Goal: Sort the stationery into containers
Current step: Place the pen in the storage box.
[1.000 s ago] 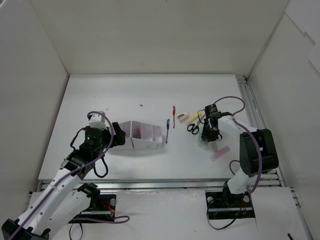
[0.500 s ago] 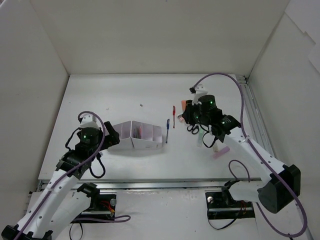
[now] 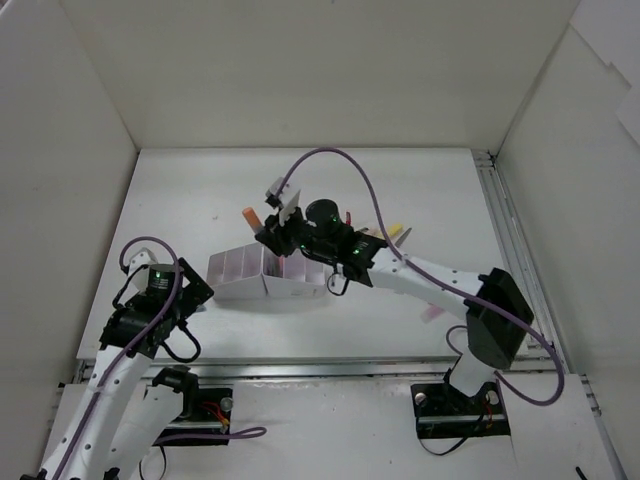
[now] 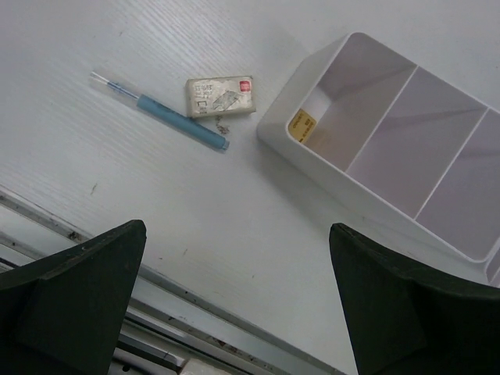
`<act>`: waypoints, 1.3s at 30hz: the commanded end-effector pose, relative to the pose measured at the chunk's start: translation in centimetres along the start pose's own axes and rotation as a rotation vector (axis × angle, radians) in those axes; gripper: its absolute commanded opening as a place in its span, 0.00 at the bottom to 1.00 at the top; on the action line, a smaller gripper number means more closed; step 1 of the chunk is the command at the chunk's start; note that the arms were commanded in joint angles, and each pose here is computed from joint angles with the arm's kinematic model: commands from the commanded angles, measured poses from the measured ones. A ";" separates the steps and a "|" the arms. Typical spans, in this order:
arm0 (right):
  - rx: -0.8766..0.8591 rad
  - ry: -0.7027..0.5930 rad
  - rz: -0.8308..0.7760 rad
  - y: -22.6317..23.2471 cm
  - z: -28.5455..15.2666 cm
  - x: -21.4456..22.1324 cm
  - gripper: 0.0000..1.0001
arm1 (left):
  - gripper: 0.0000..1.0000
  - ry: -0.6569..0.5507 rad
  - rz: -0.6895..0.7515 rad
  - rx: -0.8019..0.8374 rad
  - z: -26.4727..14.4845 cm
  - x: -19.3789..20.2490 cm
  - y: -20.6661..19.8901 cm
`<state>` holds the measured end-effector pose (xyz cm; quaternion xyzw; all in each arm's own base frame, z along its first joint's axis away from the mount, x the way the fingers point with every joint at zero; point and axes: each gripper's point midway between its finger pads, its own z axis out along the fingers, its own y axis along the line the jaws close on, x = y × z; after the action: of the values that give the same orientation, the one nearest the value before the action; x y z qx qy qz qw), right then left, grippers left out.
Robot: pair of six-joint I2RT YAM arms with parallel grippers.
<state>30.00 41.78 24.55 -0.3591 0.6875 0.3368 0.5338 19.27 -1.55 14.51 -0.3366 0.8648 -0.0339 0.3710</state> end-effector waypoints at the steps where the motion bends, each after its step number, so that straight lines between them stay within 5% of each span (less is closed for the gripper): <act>1: -0.088 -0.223 -0.114 2.3 2.4 -6.4 0.00 | 1.00 0.041 -0.056 -0.045 0.1 0.8 1.0; 11: -0.152 -0.170 -0.070 2.9 7.3 -1.9 0.00 | 0.99 0.043 -0.118 -0.079 0.4 1.1 2.3; 24: -0.156 -0.122 -0.029 3.6 5.8 1.4 0.04 | 0.99 0.033 -0.204 -0.151 0.4 1.3 3.6; 39: -0.207 -0.146 -0.050 4.5 4.4 0.1 0.41 | 1.00 0.051 -0.256 -0.220 1.0 2.3 4.8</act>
<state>28.81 47.53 15.70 -0.4115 0.6729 0.3813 0.4821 16.07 0.27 10.72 -0.4639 0.8331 -0.0090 0.3012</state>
